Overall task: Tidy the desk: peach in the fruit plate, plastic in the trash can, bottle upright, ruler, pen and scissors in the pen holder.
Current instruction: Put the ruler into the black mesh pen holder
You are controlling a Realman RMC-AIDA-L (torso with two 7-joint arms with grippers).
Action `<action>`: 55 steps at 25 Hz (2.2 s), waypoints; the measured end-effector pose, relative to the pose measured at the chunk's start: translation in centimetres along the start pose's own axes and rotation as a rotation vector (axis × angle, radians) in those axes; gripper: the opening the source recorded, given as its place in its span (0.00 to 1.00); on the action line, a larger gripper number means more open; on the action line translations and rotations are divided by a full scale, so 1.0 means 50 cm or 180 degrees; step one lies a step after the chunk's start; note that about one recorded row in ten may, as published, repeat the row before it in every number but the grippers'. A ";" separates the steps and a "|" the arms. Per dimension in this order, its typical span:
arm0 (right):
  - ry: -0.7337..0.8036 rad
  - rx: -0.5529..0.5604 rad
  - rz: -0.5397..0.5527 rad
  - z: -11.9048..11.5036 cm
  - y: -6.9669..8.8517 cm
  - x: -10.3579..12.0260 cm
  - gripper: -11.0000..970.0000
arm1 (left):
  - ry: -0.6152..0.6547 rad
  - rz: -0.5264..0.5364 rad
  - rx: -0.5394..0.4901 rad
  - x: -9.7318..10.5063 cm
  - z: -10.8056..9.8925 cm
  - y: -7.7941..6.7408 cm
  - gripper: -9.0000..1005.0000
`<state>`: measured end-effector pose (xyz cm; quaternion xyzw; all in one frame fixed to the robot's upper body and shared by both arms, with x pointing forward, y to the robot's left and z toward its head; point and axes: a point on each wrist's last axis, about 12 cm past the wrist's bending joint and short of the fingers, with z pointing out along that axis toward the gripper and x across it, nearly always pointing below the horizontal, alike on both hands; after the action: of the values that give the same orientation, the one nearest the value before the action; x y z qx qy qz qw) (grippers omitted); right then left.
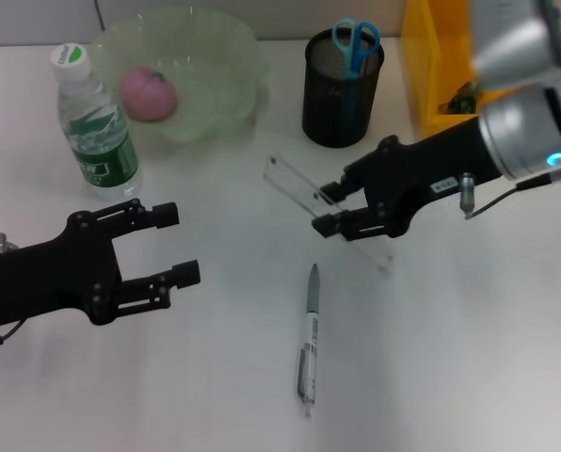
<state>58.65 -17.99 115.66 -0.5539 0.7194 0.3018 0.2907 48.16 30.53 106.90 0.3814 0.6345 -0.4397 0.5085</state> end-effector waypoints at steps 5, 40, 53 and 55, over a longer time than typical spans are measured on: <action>-0.0807 -0.0018 0.0062 0.002 0.012 0.060 0.42 | -0.0102 0.0005 -0.0009 -0.002 0.018 -0.001 0.77; -0.2804 0.1901 -0.0088 0.060 -0.016 0.134 0.47 | -0.0399 0.0069 -0.0136 0.004 0.075 -0.003 0.77; -0.2459 0.2184 0.0045 0.069 -0.077 0.098 0.49 | -0.0424 -0.0027 -0.0131 -0.002 0.090 0.006 0.77; -0.2388 0.2209 0.0069 0.073 -0.085 0.092 0.49 | -0.0427 -0.0036 -0.0121 -0.004 0.092 0.008 0.77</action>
<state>62.10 -18.96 109.38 -0.2707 0.6291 0.2262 0.6927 49.97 26.32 106.60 0.3377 0.6094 -0.4550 0.5546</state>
